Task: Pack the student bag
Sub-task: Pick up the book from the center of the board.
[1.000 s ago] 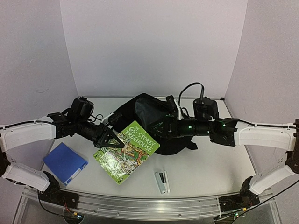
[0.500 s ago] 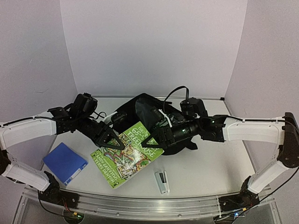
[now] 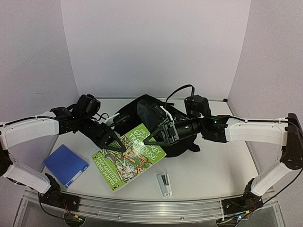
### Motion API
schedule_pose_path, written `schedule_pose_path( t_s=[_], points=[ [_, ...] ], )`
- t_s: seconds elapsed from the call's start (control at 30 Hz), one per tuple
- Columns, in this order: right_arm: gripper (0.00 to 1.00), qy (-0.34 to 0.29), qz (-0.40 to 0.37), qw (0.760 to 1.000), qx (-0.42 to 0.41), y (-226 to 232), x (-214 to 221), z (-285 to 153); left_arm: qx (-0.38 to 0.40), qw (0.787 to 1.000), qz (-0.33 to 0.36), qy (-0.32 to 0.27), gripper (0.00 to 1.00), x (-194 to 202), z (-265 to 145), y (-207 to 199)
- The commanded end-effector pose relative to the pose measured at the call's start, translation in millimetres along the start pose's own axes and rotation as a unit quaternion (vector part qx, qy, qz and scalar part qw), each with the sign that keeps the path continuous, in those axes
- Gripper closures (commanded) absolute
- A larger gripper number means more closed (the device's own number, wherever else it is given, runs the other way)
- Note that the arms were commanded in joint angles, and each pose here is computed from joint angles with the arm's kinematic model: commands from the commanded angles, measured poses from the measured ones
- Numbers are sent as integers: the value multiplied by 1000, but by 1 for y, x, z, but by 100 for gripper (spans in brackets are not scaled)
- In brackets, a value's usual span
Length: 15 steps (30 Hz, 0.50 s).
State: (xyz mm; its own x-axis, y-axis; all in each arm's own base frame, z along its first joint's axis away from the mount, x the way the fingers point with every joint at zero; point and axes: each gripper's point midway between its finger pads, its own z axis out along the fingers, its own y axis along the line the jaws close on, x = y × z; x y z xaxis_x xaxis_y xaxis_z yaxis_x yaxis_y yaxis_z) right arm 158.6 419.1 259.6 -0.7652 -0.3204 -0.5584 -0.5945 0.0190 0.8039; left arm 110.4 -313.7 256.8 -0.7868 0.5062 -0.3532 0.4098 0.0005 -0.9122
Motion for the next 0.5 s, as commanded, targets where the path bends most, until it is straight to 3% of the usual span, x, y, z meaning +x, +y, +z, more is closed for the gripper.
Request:
schedule_pose_path(
  t_s=[0.0,0.2,0.27,0.33,0.47],
  points=[
    [100,-39,-42,998,-29,22,-22,1,0,999,42,-8,96,-13,-3,-20],
    [100,-98,-42,994,16,17,-42,-10,-97,994,34,-43,63,-29,-7,13],
    [100,-127,-42,990,36,14,-51,-20,-144,987,33,-63,40,-36,-13,25],
    [100,-158,-34,985,65,3,-60,-34,-179,980,34,-83,26,-42,-21,34],
    [100,-219,-24,969,113,-10,-76,-73,-222,965,40,-133,13,-59,-42,41]
  ],
)
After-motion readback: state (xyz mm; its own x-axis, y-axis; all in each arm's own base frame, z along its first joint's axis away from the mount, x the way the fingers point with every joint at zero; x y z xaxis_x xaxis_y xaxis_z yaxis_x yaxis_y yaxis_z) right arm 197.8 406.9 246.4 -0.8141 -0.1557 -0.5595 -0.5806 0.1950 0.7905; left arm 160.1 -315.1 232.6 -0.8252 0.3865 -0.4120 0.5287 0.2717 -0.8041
